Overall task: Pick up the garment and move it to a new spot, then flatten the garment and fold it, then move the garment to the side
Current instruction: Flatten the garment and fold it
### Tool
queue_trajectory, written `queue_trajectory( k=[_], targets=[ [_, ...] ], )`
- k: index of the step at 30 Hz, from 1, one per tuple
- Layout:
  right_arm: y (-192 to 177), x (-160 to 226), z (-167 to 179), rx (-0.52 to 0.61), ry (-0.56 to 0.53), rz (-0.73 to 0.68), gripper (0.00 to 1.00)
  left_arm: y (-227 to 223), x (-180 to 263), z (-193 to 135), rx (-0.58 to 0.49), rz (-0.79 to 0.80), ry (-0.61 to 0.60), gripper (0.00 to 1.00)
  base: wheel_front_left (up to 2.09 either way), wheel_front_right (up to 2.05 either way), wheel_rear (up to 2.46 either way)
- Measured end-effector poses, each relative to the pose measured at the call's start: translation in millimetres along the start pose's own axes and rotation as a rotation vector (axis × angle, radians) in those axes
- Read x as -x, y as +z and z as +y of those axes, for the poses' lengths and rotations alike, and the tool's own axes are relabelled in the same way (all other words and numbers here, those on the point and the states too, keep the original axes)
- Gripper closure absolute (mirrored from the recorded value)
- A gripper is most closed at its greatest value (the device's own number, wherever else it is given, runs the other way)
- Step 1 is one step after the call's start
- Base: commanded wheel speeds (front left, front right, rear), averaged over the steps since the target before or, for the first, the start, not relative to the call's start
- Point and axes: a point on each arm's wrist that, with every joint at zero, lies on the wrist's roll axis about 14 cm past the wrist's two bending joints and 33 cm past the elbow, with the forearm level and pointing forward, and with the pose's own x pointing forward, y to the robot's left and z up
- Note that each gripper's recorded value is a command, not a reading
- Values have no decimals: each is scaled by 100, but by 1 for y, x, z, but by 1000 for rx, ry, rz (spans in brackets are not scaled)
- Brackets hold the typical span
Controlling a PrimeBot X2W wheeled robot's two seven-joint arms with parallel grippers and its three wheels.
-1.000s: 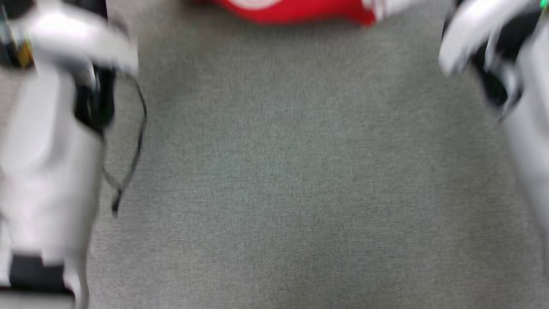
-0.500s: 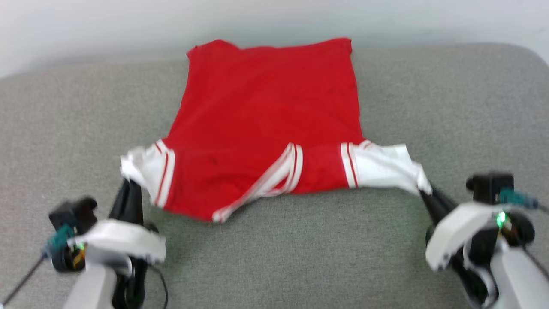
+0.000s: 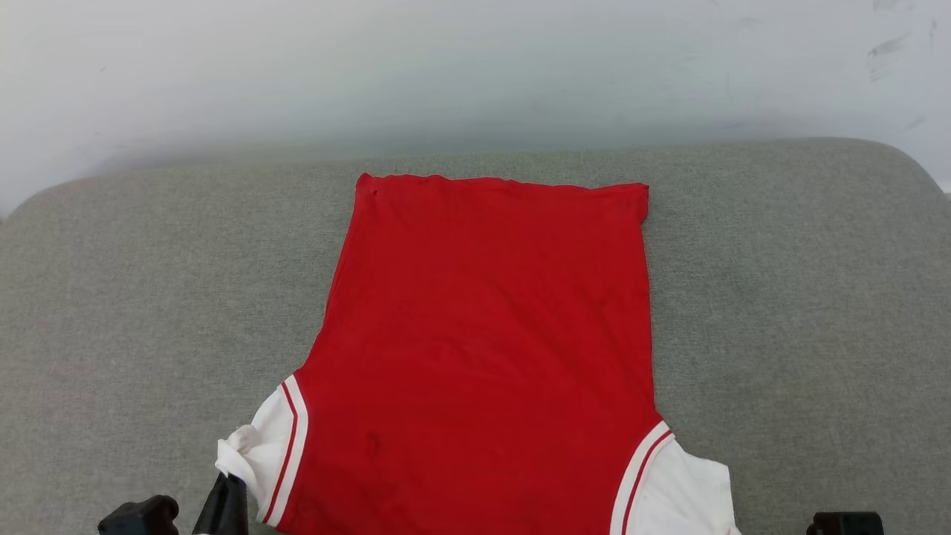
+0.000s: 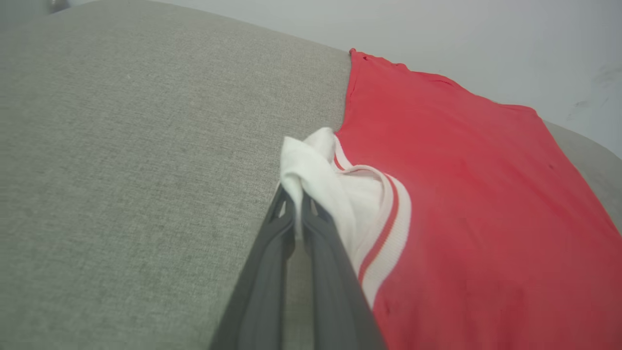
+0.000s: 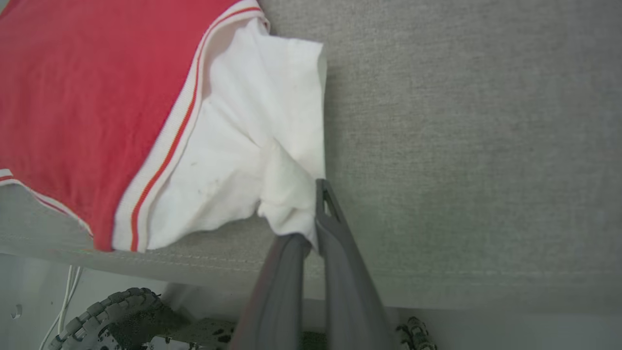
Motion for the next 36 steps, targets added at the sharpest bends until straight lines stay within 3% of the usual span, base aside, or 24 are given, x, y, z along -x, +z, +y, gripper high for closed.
queue_trajectory(
  k=[1, 2, 5, 9, 14, 22, 27, 36],
  targets=[
    [0, 1, 0, 5, -3, -4, 52, -1, 3, 0, 0, 4, 3, 100, 0, 0, 0],
    [3, 1, 1, 5, -2, -14, 0, -1, 5, -1, -1, 5, 4, 100, 0, 0, 0],
    [27, -1, 5, 15, 11, -104, 0, 6, 7, -7, 4, -20, -7, 100, 0, 0, 0],
    [89, -9, 9, 42, 28, -296, 0, 16, 9, -11, -13, -47, -17, 100, 0, 0, 0],
    [156, -36, -9, 39, -7, -419, 0, 27, 4, -21, -20, -72, -37, 100, 0, 0, 0],
    [204, -125, -19, 43, -13, -239, 0, 49, -18, -40, -17, -140, -91, 100, 0, 0, 0],
    [229, -179, -4, 66, 10, -108, 0, 55, -37, -42, -7, -171, -100, 100, 0, 0, 0],
    [234, -261, 22, 131, 27, 96, 0, 38, -63, -30, -9, -144, -77, 100, 0, 0, 0]
  ],
)
